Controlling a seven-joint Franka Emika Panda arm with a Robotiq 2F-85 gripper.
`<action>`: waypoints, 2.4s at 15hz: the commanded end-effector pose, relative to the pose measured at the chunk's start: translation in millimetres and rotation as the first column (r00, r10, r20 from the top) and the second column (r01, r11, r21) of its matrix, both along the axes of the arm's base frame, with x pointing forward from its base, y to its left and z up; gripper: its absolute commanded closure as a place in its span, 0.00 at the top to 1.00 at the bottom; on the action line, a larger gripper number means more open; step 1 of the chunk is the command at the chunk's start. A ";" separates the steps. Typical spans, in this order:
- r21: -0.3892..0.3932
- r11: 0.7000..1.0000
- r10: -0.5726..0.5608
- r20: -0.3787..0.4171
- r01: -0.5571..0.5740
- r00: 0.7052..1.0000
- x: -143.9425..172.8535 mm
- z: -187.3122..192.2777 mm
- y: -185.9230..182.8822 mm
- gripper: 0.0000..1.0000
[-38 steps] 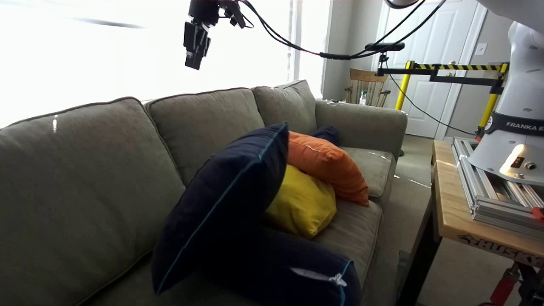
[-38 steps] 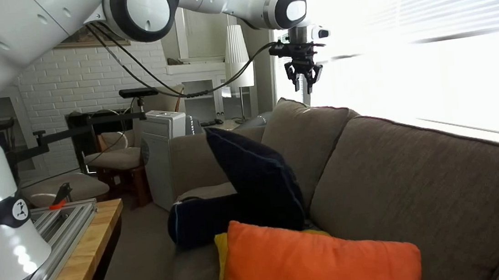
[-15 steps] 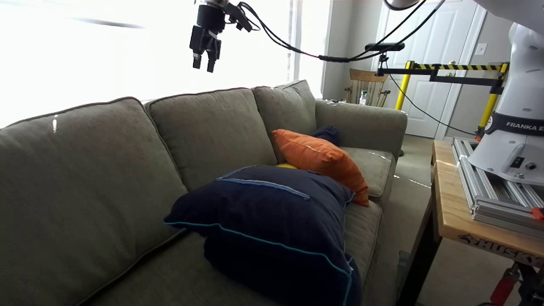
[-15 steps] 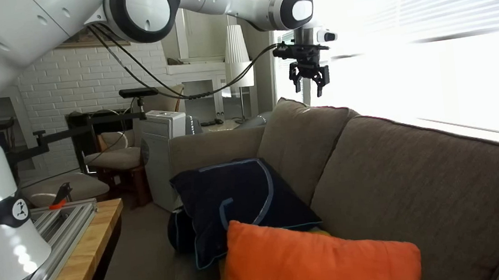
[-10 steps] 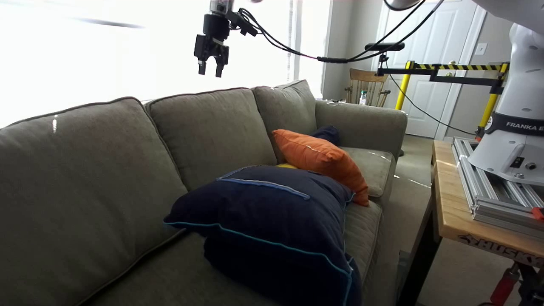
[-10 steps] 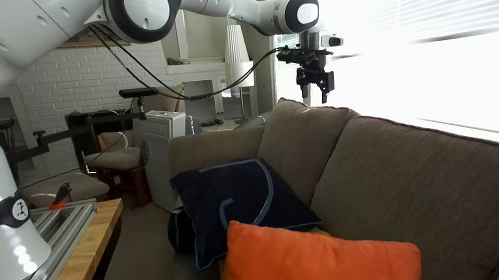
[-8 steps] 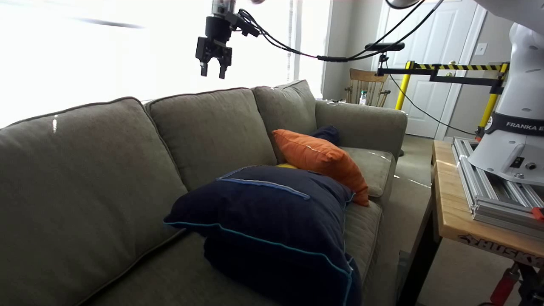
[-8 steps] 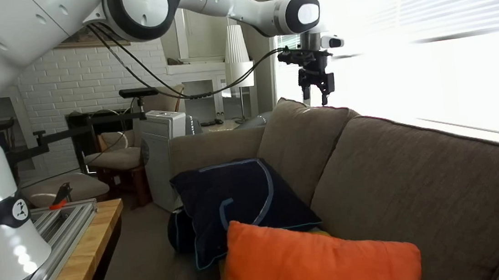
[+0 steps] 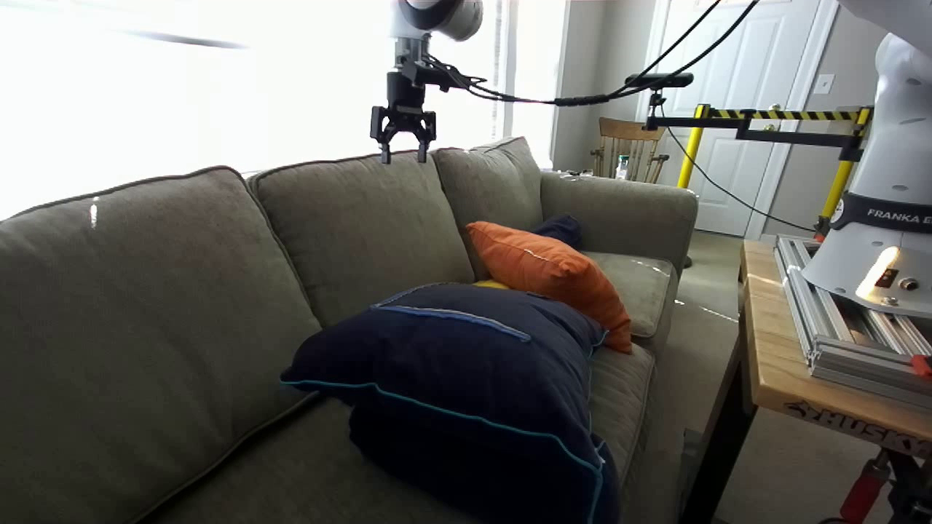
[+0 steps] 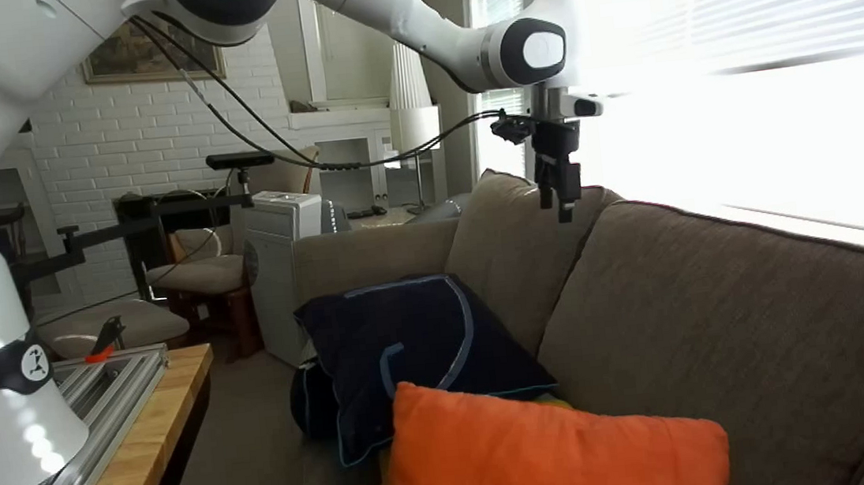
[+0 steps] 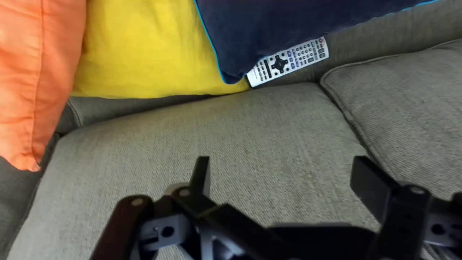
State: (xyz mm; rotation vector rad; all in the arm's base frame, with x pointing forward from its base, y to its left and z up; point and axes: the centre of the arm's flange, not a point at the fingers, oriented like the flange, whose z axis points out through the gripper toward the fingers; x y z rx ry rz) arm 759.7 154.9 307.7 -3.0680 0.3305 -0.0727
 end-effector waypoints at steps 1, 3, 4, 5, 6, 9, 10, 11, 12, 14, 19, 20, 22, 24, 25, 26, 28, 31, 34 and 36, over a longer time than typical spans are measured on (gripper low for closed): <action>-0.024 0.995 -0.100 -0.040 0.099 0.994 -68.0 -28.5 -28.7 1.00; -0.039 0.992 -0.124 -0.072 0.122 0.990 -80.1 -44.8 -38.0 1.00; -0.045 0.991 -0.133 -0.096 0.129 0.987 -88.7 -51.4 -41.9 1.00; -0.051 0.989 -0.142 -0.116 0.137 0.983 -96.4 -59.1 -46.5 1.00; -0.061 0.987 -0.156 -0.140 0.149 0.978 -106.8 -62.0 -48.8 1.00; -0.079 0.988 -0.142 -0.138 0.132 0.980 -57.6 -71.9 -42.7 1.00; -0.079 0.988 -0.141 -0.138 0.131 0.980 -57.4 -71.8 -42.7 1.00; -0.079 0.988 -0.140 -0.136 0.130 0.981 -56.8 -71.1 -42.0 1.00; -0.078 0.988 -0.139 -0.135 0.130 0.981 -56.4 -70.7 -41.3 1.00; -0.136 0.991 -0.040 -0.199 0.013 0.979 -43.3 -64.5 -20.2 1.00; -0.260 0.963 -0.048 -0.445 -0.078 0.894 -78.1 -75.5 -24.2 1.00; -0.292 0.952 -0.064 -0.484 -0.093 0.873 -84.1 -80.1 -28.5 1.00; -0.350 0.928 -0.092 -0.546 -0.126 0.833 -93.3 -89.3 -38.6 1.00; -0.400 0.904 -0.120 -0.576 -0.150 0.809 -100.5 -103.0 -51.1 1.00; -0.434 0.889 -0.149 -0.573 -0.145 0.806 -103.4 -110.2 -58.3 1.00; -0.461 0.876 -0.163 -0.560 -0.142 0.812 -104.2 -119.4 -65.1 1.00; -0.501 0.855 -0.185 -0.535 -0.134 0.824 -101.5 -134.9 -77.3 1.00; -0.538 0.839 -0.198 -0.437 -0.078 0.878 -94.1 -149.5 -87.4 1.00; -0.499 0.867 -0.145 -0.286 -0.018 0.947 -76.9 -154.6 -86.5 1.00; -0.459 0.888 -0.090 -0.223 -0.023 0.971 -66.8 -157.4 -83.5 1.00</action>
